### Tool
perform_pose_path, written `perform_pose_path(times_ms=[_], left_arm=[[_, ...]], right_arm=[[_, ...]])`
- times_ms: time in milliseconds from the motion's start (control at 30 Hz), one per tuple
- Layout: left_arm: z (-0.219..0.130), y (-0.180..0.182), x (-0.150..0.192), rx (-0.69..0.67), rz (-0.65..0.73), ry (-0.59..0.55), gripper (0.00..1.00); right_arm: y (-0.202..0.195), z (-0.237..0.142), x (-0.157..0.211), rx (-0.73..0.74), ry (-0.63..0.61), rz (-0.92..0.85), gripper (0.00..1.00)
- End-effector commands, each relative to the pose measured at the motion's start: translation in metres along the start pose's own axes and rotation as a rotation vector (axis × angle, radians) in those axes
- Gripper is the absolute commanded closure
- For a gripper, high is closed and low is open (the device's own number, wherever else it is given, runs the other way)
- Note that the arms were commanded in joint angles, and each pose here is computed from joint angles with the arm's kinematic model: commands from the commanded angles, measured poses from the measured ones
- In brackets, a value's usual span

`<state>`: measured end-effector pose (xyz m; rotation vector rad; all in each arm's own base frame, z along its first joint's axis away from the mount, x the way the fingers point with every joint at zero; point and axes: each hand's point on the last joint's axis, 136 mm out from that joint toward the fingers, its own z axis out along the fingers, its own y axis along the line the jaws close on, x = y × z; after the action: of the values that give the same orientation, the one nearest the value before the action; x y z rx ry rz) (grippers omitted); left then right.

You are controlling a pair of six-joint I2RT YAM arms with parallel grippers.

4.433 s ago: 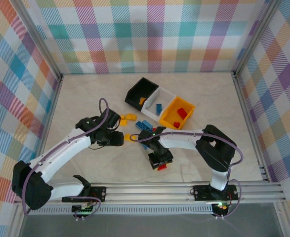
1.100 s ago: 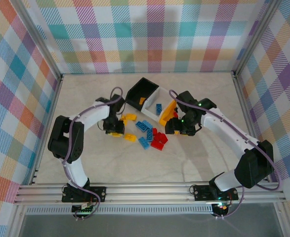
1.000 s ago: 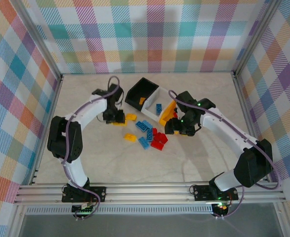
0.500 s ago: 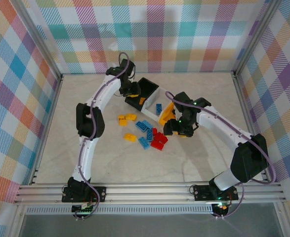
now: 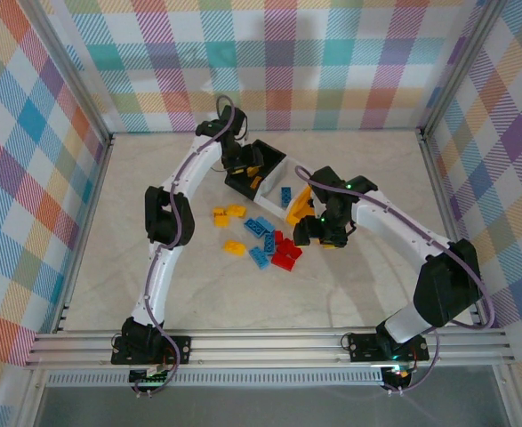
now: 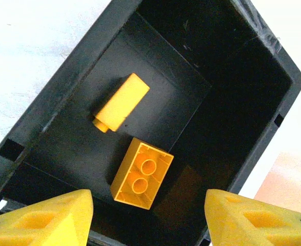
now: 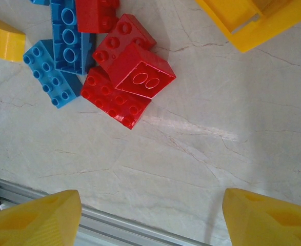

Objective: Sort the legos into containers by color

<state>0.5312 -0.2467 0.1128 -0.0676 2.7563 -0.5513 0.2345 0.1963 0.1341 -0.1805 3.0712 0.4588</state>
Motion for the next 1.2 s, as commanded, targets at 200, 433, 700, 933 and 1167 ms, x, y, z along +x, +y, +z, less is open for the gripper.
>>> perform_pose_path(times_ms=[200,433,700,933,1167], left_arm=[[-0.086,0.014,0.060,-0.097,0.069,0.017,0.39],[-0.114,0.052,0.142,-0.132,0.022,0.073,0.39],[-0.136,0.081,0.194,-0.171,-0.014,0.078,0.37],[-0.140,0.087,0.203,-0.175,-0.019,0.089,0.37],[-0.133,0.089,0.201,-0.170,-0.018,0.113,0.37]], right_arm=[[0.017,0.032,0.025,0.003,0.106,-0.092,0.26],[0.025,0.063,0.022,0.004,0.135,-0.196,0.26],[0.015,0.085,-0.011,0.113,0.108,-0.258,0.26],[0.008,0.092,-0.045,0.156,0.069,-0.288,0.25],[0.012,0.106,-0.052,0.137,0.100,-0.319,0.27]])
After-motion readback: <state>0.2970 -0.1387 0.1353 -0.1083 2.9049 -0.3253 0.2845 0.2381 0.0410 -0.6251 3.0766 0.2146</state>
